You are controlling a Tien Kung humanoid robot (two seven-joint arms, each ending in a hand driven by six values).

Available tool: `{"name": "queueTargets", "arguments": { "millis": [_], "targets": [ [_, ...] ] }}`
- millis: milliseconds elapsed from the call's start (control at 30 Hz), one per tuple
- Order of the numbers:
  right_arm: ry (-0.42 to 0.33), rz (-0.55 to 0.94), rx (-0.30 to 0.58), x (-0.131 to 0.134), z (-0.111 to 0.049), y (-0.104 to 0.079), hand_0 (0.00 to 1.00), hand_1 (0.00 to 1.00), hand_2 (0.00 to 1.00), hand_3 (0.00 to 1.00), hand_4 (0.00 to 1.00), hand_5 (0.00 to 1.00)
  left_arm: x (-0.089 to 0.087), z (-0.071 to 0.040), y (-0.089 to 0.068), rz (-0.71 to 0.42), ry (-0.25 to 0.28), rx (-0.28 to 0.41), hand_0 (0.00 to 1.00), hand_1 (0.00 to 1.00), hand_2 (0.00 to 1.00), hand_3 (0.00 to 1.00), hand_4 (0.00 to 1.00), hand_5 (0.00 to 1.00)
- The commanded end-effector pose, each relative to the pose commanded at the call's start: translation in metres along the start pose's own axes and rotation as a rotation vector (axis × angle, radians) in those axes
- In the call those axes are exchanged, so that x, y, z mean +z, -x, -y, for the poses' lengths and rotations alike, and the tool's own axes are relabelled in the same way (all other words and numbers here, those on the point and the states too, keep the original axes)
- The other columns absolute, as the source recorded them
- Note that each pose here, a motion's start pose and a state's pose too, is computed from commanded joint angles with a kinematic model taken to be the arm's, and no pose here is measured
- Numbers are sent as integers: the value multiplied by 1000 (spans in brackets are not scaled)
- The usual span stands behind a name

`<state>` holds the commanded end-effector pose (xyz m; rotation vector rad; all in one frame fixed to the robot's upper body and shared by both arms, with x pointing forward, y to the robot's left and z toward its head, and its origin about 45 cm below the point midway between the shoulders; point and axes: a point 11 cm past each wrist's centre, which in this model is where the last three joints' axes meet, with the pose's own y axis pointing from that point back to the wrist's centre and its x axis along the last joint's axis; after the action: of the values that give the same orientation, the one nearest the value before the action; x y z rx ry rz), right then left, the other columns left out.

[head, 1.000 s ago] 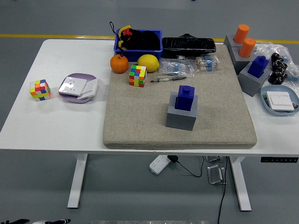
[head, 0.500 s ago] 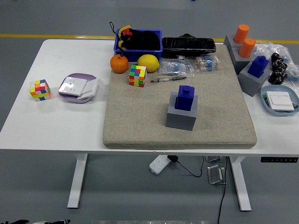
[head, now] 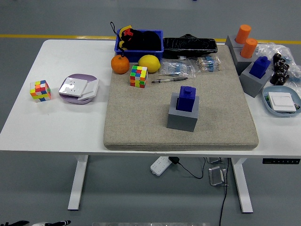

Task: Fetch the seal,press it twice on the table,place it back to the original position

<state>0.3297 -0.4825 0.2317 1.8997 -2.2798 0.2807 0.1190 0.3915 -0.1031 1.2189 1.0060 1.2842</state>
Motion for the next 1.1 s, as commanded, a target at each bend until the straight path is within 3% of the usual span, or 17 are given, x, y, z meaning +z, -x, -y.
{"name": "queueTargets", "arguments": {
  "millis": [1100],
  "targets": [
    [7, -9, -19, 1, 2, 7, 852, 760, 744, 719, 998, 383, -1, -1, -4, 2, -2, 7, 814, 814, 787, 835, 792, 409]
  ]
}}
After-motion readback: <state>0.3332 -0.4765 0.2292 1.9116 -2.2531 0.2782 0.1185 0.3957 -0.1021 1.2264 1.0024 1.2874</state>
